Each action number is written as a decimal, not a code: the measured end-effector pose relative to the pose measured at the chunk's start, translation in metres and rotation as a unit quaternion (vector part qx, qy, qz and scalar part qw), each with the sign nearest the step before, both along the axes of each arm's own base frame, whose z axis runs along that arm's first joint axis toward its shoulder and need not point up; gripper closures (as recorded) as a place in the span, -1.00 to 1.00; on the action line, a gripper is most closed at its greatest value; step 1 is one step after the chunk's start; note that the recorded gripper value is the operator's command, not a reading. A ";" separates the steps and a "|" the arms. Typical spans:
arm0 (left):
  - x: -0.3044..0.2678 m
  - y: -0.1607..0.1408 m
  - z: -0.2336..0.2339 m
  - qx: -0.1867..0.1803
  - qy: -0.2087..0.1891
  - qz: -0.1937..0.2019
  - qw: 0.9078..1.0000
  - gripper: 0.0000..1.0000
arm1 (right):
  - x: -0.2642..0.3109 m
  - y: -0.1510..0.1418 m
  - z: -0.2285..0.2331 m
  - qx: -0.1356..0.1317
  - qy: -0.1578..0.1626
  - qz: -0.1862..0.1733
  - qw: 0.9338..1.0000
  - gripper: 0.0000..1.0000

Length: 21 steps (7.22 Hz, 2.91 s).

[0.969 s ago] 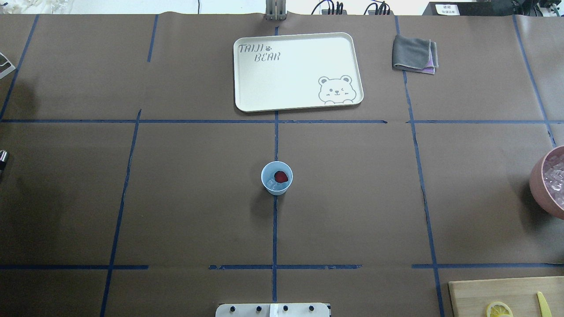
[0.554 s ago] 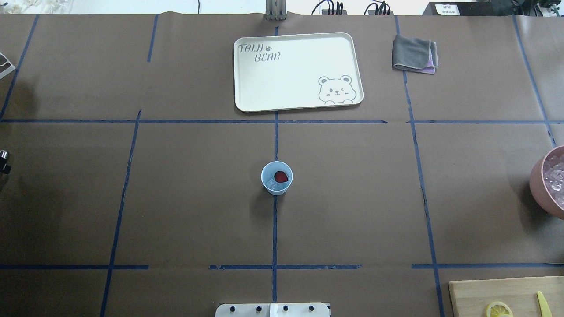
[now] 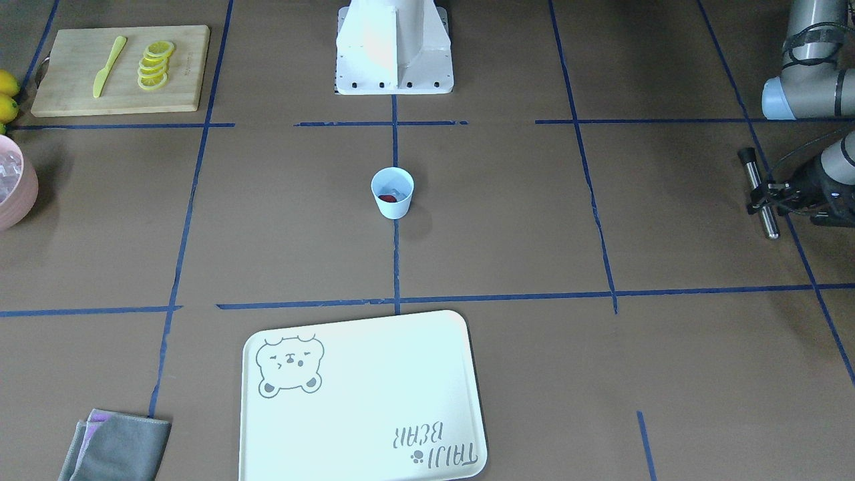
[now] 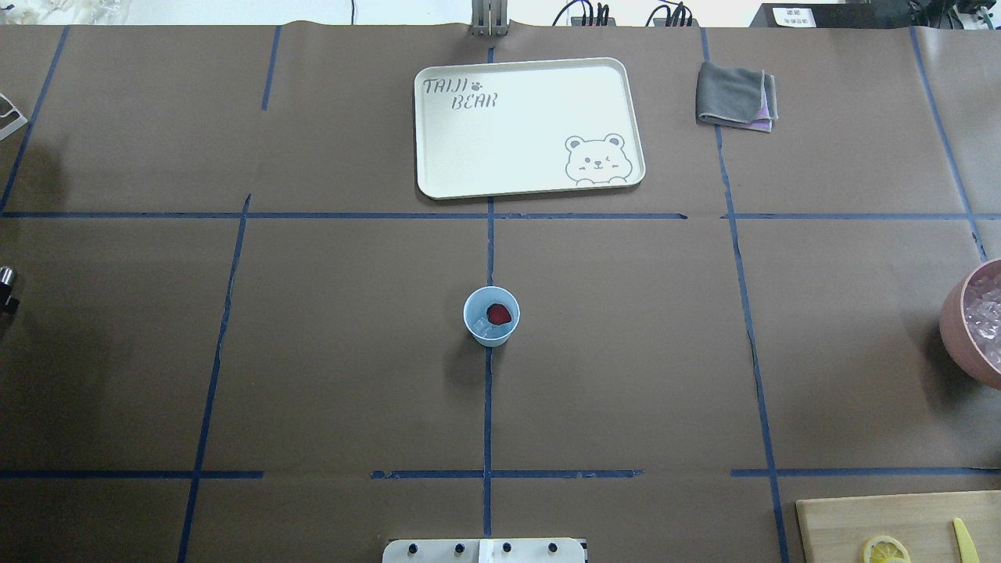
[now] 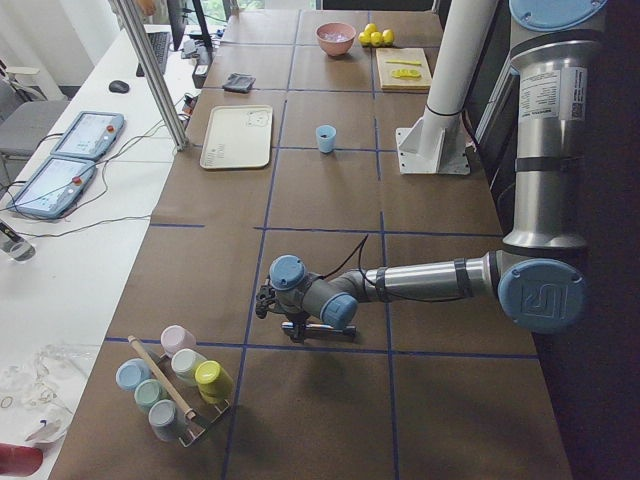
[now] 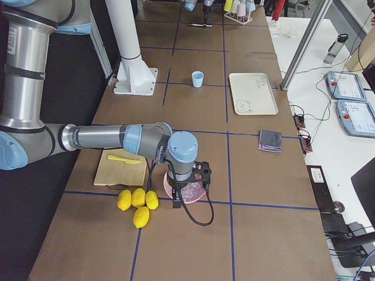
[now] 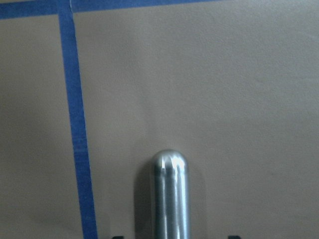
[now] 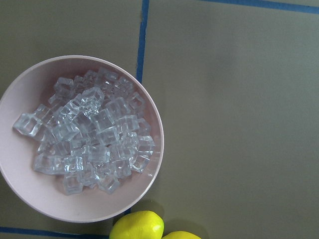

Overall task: Mash ice and strawberries in cup
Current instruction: 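Grasp the steel muddler upright with the left gripper, then carry the muddler with the left gripper over the blue cup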

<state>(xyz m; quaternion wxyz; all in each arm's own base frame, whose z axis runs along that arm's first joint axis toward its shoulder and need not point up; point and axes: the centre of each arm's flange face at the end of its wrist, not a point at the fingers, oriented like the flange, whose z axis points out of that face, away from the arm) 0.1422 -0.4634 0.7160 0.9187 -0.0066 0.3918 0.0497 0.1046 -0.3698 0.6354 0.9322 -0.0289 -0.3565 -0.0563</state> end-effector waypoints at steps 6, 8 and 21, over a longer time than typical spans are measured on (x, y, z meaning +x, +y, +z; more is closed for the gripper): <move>0.002 -0.005 -0.012 0.017 0.008 0.001 1.000 1.00 | 0.000 0.000 -0.001 0.002 0.001 0.000 1.000 -0.98; 0.007 -0.015 -0.071 0.077 0.035 0.001 0.996 1.00 | 0.000 0.000 -0.002 0.003 0.000 0.000 1.000 -0.98; 0.282 0.068 -0.555 0.598 0.431 -0.054 0.673 1.00 | 0.000 0.000 -0.002 0.000 0.001 0.003 1.000 -0.98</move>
